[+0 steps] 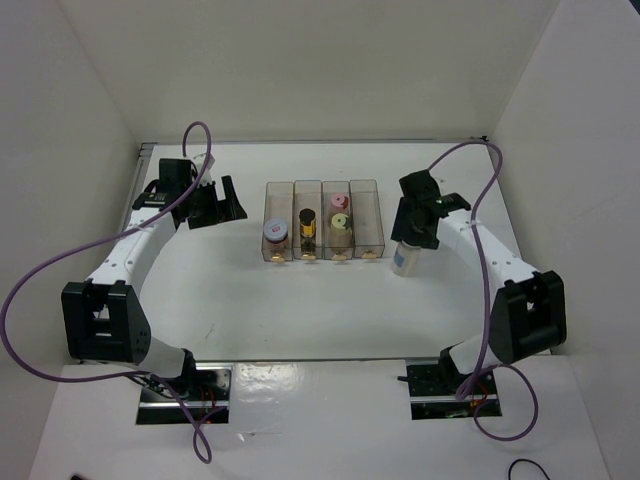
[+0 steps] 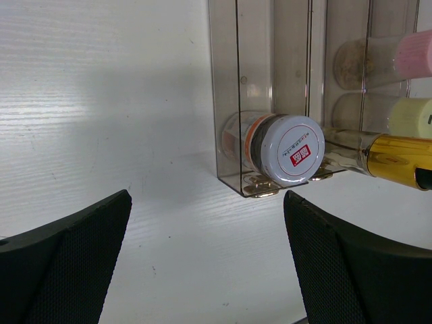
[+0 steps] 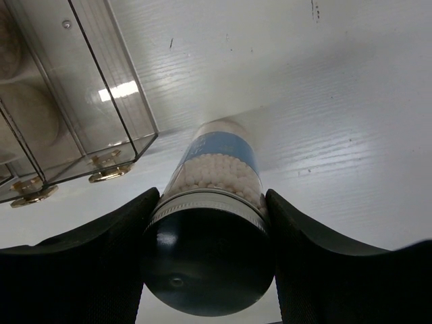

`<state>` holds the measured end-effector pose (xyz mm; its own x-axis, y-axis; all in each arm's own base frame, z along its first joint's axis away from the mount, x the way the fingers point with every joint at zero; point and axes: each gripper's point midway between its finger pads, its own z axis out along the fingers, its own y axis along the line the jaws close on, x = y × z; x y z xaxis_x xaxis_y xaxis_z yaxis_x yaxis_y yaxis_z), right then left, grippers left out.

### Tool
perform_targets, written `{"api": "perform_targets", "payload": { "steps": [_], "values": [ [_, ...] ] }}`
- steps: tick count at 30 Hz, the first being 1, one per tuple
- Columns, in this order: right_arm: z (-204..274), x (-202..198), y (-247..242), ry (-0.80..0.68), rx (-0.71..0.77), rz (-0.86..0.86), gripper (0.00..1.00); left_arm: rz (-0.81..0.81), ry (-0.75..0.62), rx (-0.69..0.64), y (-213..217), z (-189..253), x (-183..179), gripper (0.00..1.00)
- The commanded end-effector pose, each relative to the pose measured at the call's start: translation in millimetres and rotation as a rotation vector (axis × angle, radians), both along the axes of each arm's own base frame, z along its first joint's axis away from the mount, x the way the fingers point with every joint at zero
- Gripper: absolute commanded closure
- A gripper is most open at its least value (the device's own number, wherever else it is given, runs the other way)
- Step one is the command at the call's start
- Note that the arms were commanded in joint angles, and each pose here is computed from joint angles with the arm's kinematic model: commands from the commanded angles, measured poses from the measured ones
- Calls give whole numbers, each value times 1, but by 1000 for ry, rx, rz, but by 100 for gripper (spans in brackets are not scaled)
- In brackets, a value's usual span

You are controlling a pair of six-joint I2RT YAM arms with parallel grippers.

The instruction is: Organize the condiment bottles

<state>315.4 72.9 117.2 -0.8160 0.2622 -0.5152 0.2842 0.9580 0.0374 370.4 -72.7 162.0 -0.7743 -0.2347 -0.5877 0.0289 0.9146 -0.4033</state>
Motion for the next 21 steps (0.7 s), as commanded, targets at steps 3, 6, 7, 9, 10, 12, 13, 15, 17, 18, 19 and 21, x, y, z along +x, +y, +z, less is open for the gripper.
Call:
{"api": "perform_targets", "payload": {
  "steps": [3,6,7,9,10,12,13,15,17,18,19,21],
  "values": [
    [52,17,2,-120,4,7,73,-19,-45,2,0,7,4,1],
    [71,22,7,-146,22,36,73,-19,-45,2,0,7,4,1],
    [77,25,8,-162,26,36,73,-19,-45,2,0,7,4,1],
    [96,31,11,-200,32,60,73,-19,-45,2,0,7,4,1],
    [98,34,12,-197,31,60,73,-19,-45,2,0,7,4,1],
    [113,44,14,-223,21,84,73,-19,-45,2,0,7,4,1],
    [125,49,16,-245,27,84,73,-19,-45,2,0,7,4,1],
    [128,57,17,-241,10,106,73,-19,-45,2,0,7,4,1],
    [141,64,23,-267,12,122,73,-19,-45,2,0,7,4,1],
    [144,67,24,-274,14,122,73,-19,-45,2,0,7,4,1],
    [147,73,27,-279,18,136,73,-19,-45,2,0,7,4,1],
    [148,76,36,-280,30,155,73,-19,-45,2,0,7,4,1]
  ]
}}
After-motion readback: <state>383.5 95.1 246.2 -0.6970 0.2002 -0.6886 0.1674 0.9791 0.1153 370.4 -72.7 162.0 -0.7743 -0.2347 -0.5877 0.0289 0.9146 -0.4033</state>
